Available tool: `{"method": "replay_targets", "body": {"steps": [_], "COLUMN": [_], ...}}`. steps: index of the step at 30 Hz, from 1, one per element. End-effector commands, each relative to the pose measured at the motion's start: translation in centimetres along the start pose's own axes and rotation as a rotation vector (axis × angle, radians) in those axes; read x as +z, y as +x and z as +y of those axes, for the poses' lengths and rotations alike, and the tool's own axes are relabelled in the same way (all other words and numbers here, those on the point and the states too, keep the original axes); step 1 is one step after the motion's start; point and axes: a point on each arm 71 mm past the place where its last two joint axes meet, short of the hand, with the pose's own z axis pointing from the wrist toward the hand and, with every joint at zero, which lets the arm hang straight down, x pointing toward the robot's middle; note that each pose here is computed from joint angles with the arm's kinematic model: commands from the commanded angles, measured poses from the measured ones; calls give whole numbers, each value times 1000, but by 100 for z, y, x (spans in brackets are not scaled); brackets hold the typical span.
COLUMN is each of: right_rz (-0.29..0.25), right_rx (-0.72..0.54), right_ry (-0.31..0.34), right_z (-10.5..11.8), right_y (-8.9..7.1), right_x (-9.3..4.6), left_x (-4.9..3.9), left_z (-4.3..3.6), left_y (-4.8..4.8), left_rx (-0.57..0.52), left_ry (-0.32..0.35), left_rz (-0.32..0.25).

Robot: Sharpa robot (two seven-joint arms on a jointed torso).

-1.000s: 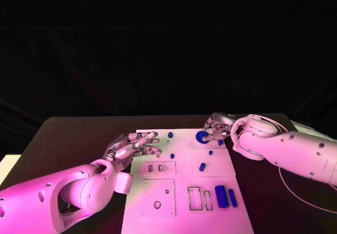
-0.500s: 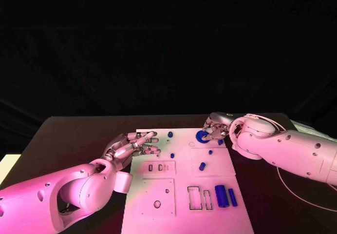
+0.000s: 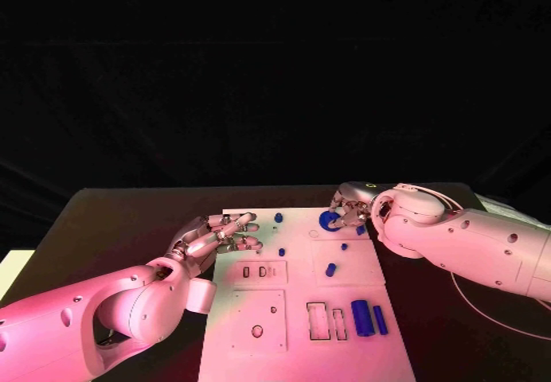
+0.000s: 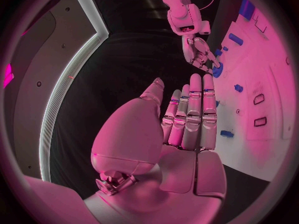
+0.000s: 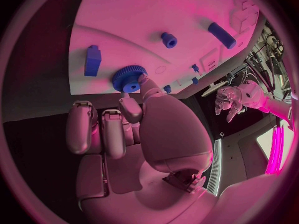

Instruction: Assemble the parts on the task board

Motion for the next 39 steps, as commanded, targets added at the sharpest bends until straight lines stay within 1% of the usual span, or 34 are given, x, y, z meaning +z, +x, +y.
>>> {"method": "replay_targets", "body": {"steps": [1,6,9,12,18,22,25,28,33,39], "right_rz": [98,117,103,60,-67,-131,-163,-175,-175,-165], "right_rx": [-64,-71,-71,-57,42,85,90,84,68,55], "right_ry": [25,34,38,31,1,-28,-62,-102,-162,-205], "right_z": [-33,-42,-39,-15,103,219,350,514,780,994], "right_y": [157,178,174,148,55,-10,-48,-61,-46,2], "right_x": [-8,-5,-5,-9,-60,-109,-144,-167,-159,-113], "left_x": [0,-2,-4,-6,-6,-4,-3,-1,0,3], "left_z": [-10,-11,-12,-13,-13,-13,-13,-12,-12,-10], "left_y": [24,23,22,20,16,11,8,8,14,20], "left_rx": [-9,-9,-9,-8,-8,-7,-7,-7,-8,-8], "left_ry": [5,5,5,6,6,6,7,7,7,7], "left_rz": [20,19,18,18,16,15,14,14,16,17]}}
